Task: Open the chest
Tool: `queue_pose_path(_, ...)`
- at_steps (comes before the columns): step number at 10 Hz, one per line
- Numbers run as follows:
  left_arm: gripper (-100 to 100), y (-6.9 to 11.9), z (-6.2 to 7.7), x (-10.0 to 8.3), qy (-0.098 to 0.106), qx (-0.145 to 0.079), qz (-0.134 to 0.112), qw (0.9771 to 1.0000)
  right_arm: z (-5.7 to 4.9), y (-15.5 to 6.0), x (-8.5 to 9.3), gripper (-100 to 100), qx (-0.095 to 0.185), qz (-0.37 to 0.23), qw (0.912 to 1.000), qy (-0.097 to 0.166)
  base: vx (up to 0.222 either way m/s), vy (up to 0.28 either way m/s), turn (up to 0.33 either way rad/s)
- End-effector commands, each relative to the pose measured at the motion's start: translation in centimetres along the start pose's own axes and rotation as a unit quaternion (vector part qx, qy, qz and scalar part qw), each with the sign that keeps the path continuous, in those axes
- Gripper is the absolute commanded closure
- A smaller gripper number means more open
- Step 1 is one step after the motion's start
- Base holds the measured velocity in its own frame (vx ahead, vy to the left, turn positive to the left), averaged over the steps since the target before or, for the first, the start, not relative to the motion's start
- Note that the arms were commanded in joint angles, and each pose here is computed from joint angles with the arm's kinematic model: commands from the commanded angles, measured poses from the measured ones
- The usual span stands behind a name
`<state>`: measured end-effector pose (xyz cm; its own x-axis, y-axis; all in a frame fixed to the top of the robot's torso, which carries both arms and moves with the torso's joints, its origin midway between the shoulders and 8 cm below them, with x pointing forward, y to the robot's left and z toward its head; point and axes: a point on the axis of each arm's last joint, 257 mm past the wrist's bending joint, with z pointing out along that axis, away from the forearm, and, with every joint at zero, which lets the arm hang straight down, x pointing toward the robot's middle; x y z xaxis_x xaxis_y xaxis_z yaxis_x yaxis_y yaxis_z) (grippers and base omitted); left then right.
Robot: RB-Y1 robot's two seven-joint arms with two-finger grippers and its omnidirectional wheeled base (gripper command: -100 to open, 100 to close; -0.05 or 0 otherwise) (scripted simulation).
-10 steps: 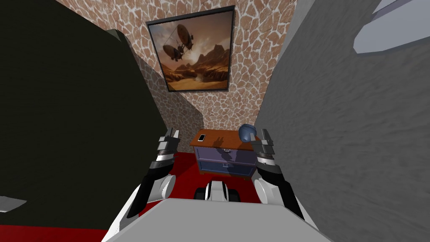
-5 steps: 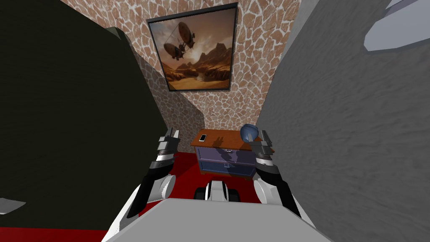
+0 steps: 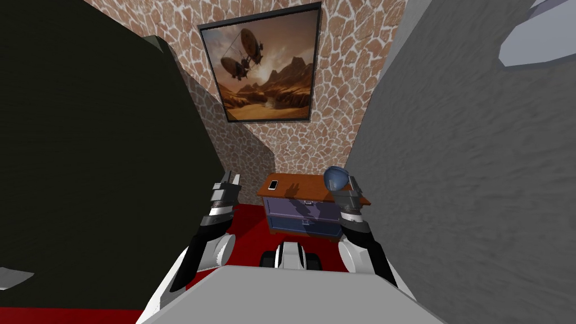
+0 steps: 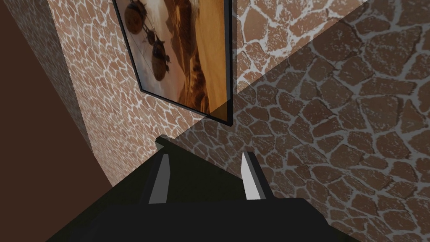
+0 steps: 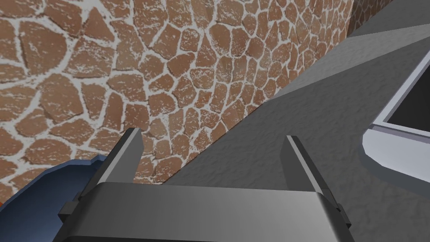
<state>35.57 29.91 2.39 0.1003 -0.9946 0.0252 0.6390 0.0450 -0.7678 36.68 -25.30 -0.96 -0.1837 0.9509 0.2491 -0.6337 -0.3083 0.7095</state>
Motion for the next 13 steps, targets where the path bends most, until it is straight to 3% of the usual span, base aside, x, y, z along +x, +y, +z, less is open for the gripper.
queue_pose_path(1,0,0.0,0.0,0.0,0.0,0.0,0.0,1.0,-0.3,-0.7,0.0,-100,0.001,0.043,0.9991,0.003,0.011,0.038,0.007)
queue_pose_path(8,0,0.0,0.0,0.0,0.0,0.0,0.0,1.0,-1.0,-2.3,-0.2,-100,0.007,0.151,0.9885,0.004,0.009,0.03,0.004)
queue_pose_path(13,0,0.0,0.0,0.0,0.0,0.0,0.0,1.0,-2.0,-4.2,-0.5,-100,0.015,0.238,0.9712,0.0,0.01,0.032,0.008)
